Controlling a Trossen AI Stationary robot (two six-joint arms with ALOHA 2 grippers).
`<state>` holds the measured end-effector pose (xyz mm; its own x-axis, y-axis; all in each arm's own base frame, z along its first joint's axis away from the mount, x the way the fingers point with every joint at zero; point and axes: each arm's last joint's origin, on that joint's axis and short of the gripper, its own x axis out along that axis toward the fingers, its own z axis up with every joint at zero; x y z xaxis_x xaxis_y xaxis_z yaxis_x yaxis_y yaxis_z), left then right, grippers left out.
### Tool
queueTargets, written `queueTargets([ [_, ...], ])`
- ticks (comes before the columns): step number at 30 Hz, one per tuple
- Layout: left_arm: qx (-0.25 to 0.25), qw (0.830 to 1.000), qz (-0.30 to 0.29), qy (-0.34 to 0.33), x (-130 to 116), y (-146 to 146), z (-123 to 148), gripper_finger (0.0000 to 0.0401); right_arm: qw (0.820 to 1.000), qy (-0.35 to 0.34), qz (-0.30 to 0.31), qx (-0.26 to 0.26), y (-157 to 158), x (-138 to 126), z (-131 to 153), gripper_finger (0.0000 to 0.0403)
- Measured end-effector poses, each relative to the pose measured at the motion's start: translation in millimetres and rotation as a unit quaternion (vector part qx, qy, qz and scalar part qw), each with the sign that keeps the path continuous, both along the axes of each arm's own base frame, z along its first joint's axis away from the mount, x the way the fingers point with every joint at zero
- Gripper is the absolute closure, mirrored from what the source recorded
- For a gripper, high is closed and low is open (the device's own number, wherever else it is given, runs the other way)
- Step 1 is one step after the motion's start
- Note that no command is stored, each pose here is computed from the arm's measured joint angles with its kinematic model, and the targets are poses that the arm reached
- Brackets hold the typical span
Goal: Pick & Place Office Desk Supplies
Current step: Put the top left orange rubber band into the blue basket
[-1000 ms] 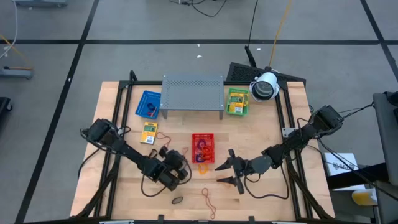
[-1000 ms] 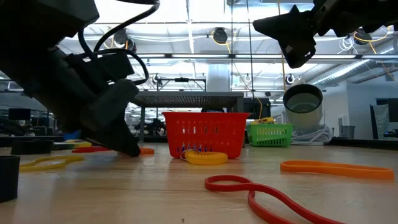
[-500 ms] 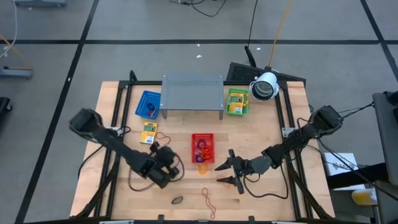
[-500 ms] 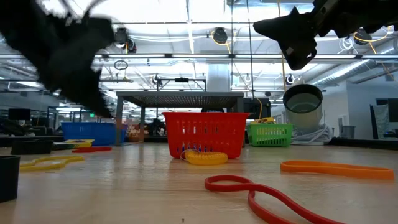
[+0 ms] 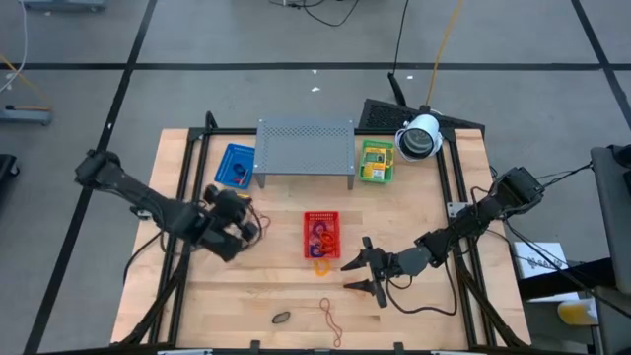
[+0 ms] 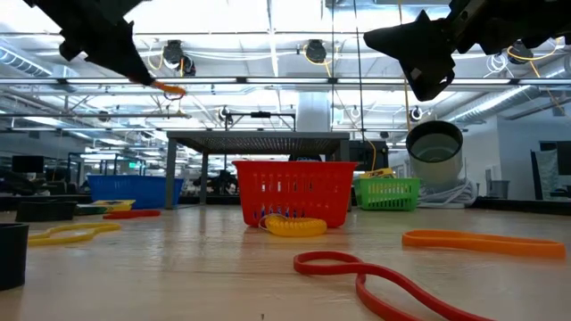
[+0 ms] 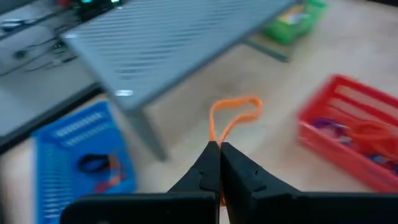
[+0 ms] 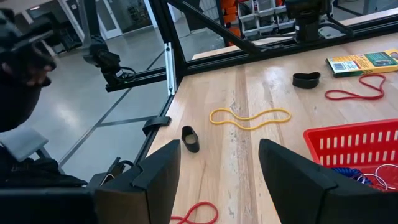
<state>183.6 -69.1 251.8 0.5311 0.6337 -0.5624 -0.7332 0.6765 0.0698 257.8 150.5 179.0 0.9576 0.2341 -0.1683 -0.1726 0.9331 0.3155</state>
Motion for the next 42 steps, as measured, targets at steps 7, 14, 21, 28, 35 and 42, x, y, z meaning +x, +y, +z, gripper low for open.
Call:
queueTargets([
  [7,0.019,0.995,0.086,0.051,-22.9,38.0,9.4,0.0399,1.000,0.000,0.000,0.000,0.0,0.0,0.0,0.0195],
  [14,0.024,0.984,0.145,0.105,-33.1,64.6,11.9,0.0398,1.000,0.000,0.000,0.000,0.0,0.0,0.0,0.0195],
  [21,0.026,0.972,0.186,0.139,-32.2,87.2,11.6,0.0395,1.000,0.000,0.000,0.000,0.0,0.0,0.1,0.0195],
  [28,0.000,0.969,0.198,0.150,-28.2,104.2,11.2,0.0389,1.000,-0.001,0.000,0.000,0.0,0.0,0.1,0.0195],
  [35,0.012,0.967,0.184,0.175,-23.8,114.7,11.0,0.0374,1.000,0.000,0.000,0.000,0.0,0.0,0.1,0.0195],
  [42,0.019,0.967,0.195,0.163,-20.8,121.2,11.8,0.0302,1.000,0.000,0.000,0.000,0.0,0.0,0.0,0.0195],
])
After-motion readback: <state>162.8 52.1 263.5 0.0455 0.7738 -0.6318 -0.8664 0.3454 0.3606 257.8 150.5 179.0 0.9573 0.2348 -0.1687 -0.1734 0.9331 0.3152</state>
